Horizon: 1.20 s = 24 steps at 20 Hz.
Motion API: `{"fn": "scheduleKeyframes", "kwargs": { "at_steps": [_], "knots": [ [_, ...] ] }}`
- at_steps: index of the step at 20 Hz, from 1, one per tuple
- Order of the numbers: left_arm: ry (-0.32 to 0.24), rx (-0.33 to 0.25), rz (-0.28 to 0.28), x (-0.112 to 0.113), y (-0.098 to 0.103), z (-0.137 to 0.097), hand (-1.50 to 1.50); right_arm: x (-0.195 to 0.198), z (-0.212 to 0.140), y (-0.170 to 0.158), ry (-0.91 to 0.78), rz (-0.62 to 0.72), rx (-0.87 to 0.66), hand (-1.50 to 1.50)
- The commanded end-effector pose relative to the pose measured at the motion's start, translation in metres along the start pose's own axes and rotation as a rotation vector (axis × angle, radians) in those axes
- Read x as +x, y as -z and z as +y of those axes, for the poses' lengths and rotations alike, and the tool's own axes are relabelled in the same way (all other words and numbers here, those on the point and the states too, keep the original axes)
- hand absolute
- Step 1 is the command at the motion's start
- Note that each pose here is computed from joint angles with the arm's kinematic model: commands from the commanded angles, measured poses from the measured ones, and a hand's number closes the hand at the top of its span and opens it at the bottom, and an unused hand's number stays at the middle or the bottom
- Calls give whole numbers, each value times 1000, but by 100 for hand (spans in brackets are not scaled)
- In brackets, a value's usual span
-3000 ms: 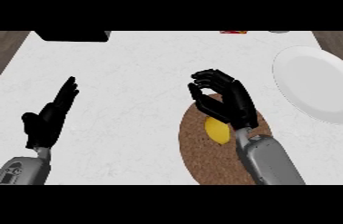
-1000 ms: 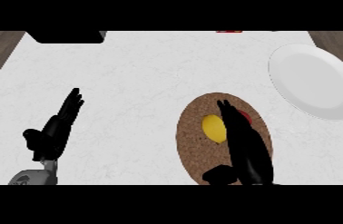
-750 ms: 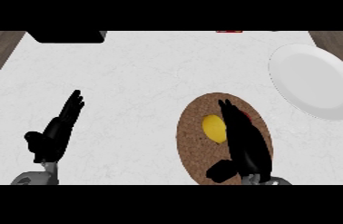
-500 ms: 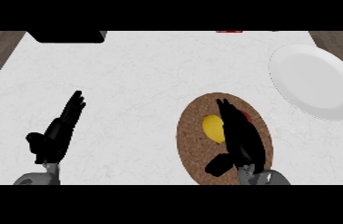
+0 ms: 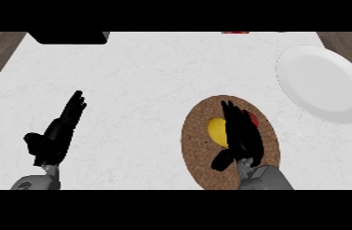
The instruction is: Pick the lemon from the placemat and place it in the plate
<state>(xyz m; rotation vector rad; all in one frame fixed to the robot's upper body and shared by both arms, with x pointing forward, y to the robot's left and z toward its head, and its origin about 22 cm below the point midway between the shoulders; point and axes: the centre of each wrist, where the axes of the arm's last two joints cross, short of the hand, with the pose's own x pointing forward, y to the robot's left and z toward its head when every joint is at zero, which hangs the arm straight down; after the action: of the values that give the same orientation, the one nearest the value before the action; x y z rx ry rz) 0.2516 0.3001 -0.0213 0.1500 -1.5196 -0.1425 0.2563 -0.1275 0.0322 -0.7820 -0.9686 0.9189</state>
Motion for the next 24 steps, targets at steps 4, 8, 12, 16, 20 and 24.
{"fn": "scheduleKeyframes", "kwargs": {
  "at_steps": [4,8,12,16,20,24],
  "knots": [
    [8,1,-4,-1,1,-10,0,-22,14,12,-6,-17,27,-150],
    [12,-1,-3,5,11,8,0,3,22,26,-32,-79,89,150],
    [13,6,-4,-8,10,-6,0,-5,13,32,-15,-112,68,150],
    [6,18,-8,4,-4,-3,0,-18,20,38,-29,-163,14,150],
    [10,47,24,-9,-15,11,0,-169,-65,39,-80,-69,-127,150],
    [4,80,19,-7,-15,14,0,-241,-131,33,-117,22,-221,150]
  ]
}}
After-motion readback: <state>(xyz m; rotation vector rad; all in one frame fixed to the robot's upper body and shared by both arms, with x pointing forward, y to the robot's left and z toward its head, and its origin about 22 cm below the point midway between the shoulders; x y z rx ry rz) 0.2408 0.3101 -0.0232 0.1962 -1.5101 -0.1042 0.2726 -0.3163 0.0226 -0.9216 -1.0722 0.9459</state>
